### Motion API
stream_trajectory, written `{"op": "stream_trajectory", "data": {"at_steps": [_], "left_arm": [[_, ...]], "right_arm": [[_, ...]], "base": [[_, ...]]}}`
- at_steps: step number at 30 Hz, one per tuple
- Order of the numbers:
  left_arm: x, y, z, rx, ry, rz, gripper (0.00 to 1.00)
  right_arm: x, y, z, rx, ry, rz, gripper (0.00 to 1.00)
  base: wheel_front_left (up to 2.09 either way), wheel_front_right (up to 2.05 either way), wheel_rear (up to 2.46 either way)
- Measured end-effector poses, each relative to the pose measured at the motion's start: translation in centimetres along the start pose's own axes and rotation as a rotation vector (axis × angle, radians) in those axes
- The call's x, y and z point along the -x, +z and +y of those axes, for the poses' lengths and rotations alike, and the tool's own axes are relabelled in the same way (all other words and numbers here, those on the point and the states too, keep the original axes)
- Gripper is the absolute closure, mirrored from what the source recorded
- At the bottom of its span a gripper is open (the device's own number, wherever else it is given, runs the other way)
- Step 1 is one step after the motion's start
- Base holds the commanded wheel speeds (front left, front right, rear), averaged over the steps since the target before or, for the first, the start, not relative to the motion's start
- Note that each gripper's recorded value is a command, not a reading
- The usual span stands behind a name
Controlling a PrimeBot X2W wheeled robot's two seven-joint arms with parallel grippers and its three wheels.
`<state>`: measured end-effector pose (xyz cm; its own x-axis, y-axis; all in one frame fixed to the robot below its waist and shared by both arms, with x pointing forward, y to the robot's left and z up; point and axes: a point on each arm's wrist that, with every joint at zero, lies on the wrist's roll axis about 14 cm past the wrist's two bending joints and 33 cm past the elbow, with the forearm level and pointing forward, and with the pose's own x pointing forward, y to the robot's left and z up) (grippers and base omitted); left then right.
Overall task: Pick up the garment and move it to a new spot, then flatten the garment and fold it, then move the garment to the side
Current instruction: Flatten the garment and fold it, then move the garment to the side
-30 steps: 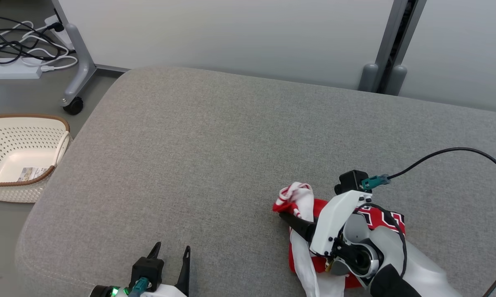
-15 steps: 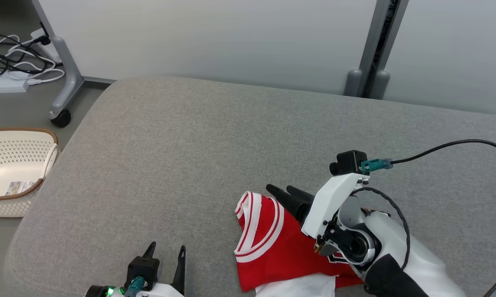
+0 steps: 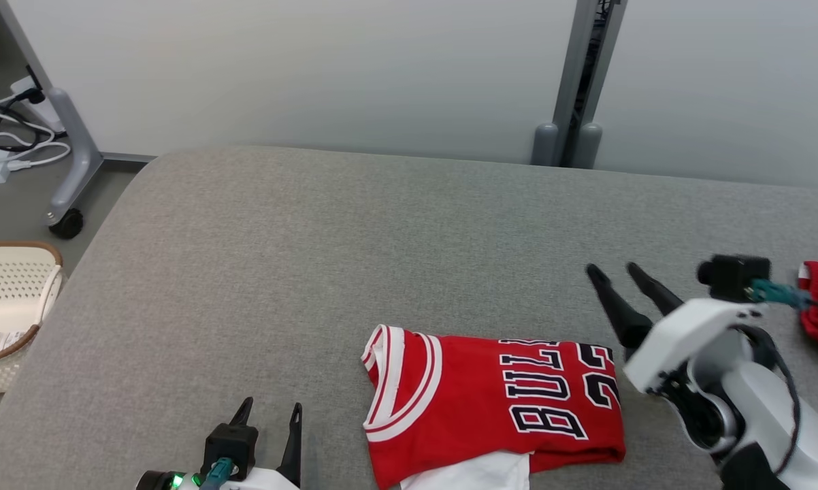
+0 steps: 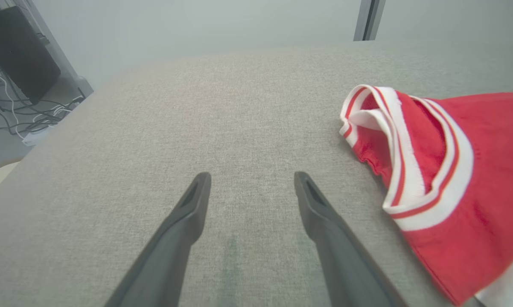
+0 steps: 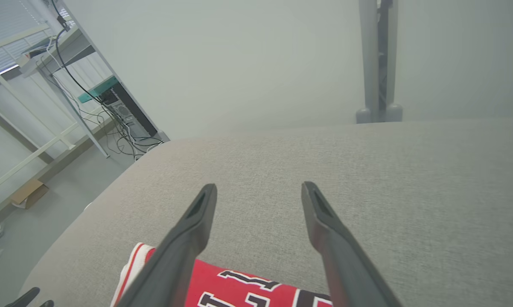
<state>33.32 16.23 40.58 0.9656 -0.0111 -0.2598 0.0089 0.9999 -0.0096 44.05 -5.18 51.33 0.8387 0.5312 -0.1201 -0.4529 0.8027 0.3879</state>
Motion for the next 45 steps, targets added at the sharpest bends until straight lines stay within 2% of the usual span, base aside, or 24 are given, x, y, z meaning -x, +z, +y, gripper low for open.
{"op": "stream_trajectory", "data": {"at_steps": [6,9,15,33,45], "left_arm": [[-0.3,0.3,-1.1,-0.008,-0.034,-0.008,0.0],[-0.5,0.4,-1.5,-0.01,-0.048,-0.012,0.0],[-0.7,0.8,-2.4,-0.014,-0.078,-0.022,0.0],[-0.9,0.9,-2.9,-0.028,-0.1,-0.028,0.0],[-1.1,3.9,-2.3,-0.016,-0.067,-0.125,0.0]], "right_arm": [[4.3,-1.7,-5.7,0.013,-0.173,-0.049,0.0],[5.7,-2.7,-7.0,0.018,-0.22,-0.047,0.0],[8.3,-5.6,-7.9,-0.069,-0.304,-0.051,0.0],[9.2,-5.9,-7.8,-0.094,-0.327,-0.063,0.0],[8.9,-5.8,-7.8,-0.083,-0.32,-0.053,0.0]], "base": [[0.0,0.0,0.0],[0.0,0.0,0.0],[0.0,0.0,0.0],[0.0,0.0,0.0],[0.0,0.0,0.0]]}}
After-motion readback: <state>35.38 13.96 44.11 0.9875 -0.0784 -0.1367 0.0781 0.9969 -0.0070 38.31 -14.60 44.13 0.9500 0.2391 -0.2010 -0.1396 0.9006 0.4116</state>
